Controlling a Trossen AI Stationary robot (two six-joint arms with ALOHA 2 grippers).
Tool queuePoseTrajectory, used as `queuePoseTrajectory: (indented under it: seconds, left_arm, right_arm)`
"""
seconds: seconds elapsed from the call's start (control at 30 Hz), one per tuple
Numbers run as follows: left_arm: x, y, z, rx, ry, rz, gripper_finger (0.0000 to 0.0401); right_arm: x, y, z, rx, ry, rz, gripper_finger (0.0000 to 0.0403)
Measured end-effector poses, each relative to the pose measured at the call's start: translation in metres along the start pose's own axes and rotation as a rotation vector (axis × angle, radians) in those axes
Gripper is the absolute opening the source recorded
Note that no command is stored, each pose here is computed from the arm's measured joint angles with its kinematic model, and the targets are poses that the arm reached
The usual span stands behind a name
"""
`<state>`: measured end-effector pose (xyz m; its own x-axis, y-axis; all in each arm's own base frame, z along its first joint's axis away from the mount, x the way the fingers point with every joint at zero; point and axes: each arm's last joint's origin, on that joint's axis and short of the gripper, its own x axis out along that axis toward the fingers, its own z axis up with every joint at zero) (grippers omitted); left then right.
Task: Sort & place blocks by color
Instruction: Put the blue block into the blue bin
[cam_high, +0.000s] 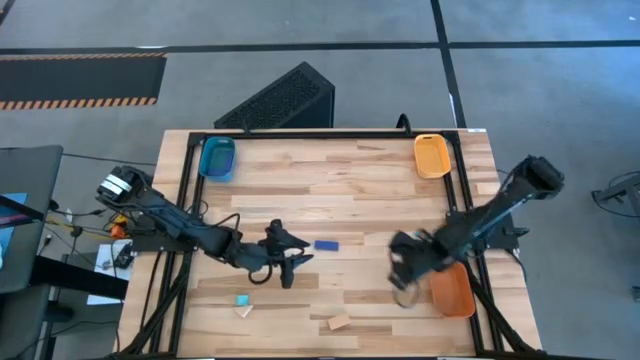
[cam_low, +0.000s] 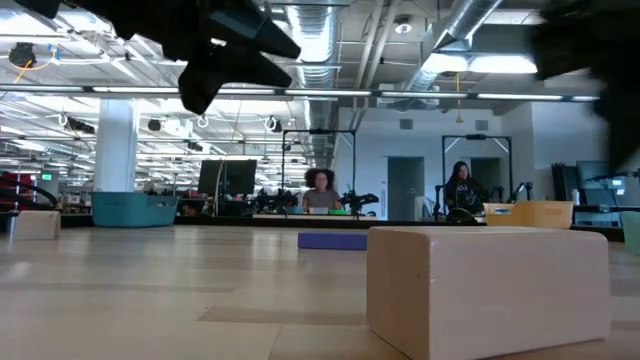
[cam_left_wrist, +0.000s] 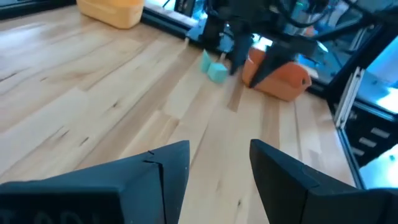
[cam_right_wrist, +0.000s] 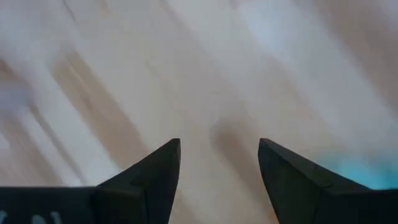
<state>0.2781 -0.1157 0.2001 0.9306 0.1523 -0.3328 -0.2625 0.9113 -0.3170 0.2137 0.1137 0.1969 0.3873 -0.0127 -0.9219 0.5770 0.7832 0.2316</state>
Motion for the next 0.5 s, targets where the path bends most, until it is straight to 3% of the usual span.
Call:
queuePoseTrajectory:
  seconds: [0.13, 0.23, 0.5]
  left_arm:
    - [-0.011, 0.001, 0.003, 0.028, 0.042, 0.008, 0.0158]
    - [-0.025, 0.005, 0.009, 0.061, 0.083, 0.025, 0.0158]
    - [-0.053, 0.021, 0.015, 0.138, 0.212, 0.086, 0.016]
  right_arm:
    - [0.027, 0.002, 0.047, -0.111, -0.096, 0.116, 0.024]
    - [0.042, 0.004, 0.077, -0.165, -0.148, 0.129, 0.024]
    - [0.08, 0.01, 0.11, -0.364, -0.225, 0.13, 0.024]
